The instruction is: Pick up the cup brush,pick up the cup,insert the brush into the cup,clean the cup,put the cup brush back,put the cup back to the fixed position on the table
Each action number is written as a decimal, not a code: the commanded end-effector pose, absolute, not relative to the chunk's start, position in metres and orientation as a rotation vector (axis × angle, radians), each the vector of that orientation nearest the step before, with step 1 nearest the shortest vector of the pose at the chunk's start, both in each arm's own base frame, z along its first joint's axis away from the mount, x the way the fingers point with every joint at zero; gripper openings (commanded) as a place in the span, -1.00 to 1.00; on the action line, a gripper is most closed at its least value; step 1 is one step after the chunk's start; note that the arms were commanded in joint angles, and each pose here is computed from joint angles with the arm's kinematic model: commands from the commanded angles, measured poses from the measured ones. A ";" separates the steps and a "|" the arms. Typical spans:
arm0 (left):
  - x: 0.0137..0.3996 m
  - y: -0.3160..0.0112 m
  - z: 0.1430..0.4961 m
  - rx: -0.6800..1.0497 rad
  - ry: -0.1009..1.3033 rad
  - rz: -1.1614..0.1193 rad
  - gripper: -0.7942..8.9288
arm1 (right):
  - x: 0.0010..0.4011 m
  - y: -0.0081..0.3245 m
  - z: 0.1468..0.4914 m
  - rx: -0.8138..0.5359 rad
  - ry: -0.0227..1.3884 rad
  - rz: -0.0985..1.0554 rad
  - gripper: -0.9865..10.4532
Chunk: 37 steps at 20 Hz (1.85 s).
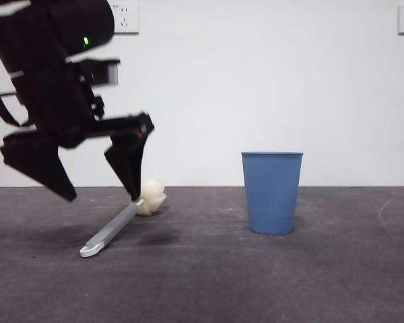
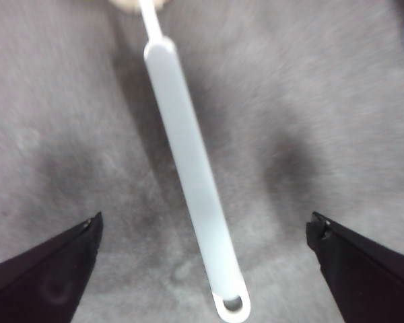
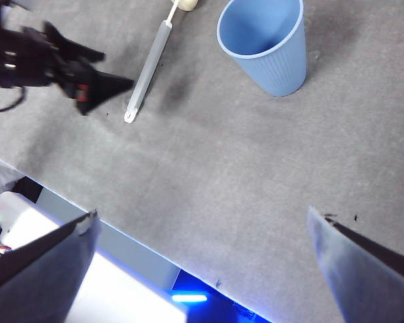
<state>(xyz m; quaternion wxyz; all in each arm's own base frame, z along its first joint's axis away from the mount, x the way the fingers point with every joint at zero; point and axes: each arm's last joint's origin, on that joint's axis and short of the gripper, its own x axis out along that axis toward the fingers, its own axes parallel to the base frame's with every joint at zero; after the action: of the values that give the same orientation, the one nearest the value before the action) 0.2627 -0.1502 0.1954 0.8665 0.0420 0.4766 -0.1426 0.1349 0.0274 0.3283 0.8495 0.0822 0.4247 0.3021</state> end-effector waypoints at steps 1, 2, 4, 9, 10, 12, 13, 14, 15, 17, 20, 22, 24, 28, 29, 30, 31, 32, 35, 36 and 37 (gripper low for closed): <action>0.266 -0.153 0.183 0.071 1.036 -0.273 0.51 | 0.135 0.028 0.329 0.176 0.891 0.634 0.22; 0.267 -0.155 0.179 0.076 1.052 -0.270 0.51 | 0.135 0.028 0.329 0.176 0.891 0.634 0.22; 0.267 -0.158 0.171 0.069 1.078 -0.255 0.51 | 0.135 0.028 0.329 0.176 0.891 0.634 0.22; 0.265 -0.164 0.163 0.091 1.097 -0.239 0.35 | 0.135 0.028 0.329 0.176 0.891 0.634 0.22; 0.265 -0.164 0.162 0.086 1.099 -0.237 0.21 | 0.135 0.028 0.329 0.176 0.891 0.634 0.22; 0.264 -0.165 0.161 0.091 1.108 -0.237 0.10 | 0.135 0.028 0.329 0.176 0.892 0.635 0.22; 0.264 -0.165 0.160 0.093 1.118 -0.233 0.10 | 0.135 0.028 0.329 0.176 0.892 0.634 0.22; 0.264 -0.165 0.157 0.097 1.131 -0.230 0.10 | 0.135 0.028 0.329 0.176 0.892 0.634 0.22; 0.264 -0.166 0.154 0.096 1.144 -0.224 0.10 | 0.135 0.028 0.329 0.176 0.892 0.634 0.22; 0.263 -0.166 0.151 0.086 1.162 -0.212 0.09 | 0.135 0.028 0.329 0.177 0.892 0.634 0.21; 0.263 -0.167 0.151 0.088 1.161 -0.217 -0.29 | 0.135 0.028 0.329 0.176 0.892 0.634 0.21; 0.262 -0.168 0.151 0.085 1.163 -0.223 -0.53 | 0.135 0.028 0.329 0.176 0.892 0.634 0.21; 0.262 -0.168 0.151 0.075 1.176 -0.242 -0.59 | 0.135 0.028 0.329 0.176 0.891 0.634 0.21; 0.261 -0.168 0.151 0.076 1.185 -0.242 -0.59 | 0.135 0.028 0.329 0.176 0.892 0.634 0.21; 0.261 -0.168 0.151 0.078 1.188 -0.242 -0.59 | 0.135 0.028 0.329 0.176 0.892 0.634 0.21; 0.260 -0.168 0.151 0.078 1.190 -0.241 -0.61 | 0.135 0.028 0.329 0.176 0.892 0.634 0.21; 0.260 -0.167 0.151 0.080 1.193 -0.240 -0.74 | 0.135 0.028 0.329 0.176 0.892 0.634 0.21; 0.260 -0.167 0.151 0.081 1.195 -0.240 -0.87 | 0.135 0.028 0.329 0.177 0.892 0.634 0.21; 0.259 -0.166 0.156 0.079 1.182 -0.246 -0.85 | 0.135 0.028 0.329 0.180 0.894 0.633 0.21; 0.258 -0.166 0.160 0.074 1.170 -0.249 -0.85 | 0.135 0.028 0.329 0.180 0.894 0.632 0.21; 0.257 -0.166 0.164 0.068 1.156 -0.253 -0.85 | 0.135 0.028 0.329 0.187 0.897 0.629 0.21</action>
<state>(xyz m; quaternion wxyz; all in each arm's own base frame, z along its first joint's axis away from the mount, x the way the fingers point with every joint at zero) 0.2612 -0.1652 0.1635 0.8340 0.0341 0.5398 -0.1095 0.1348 0.0274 0.3284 0.8492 0.0858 0.4258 0.3003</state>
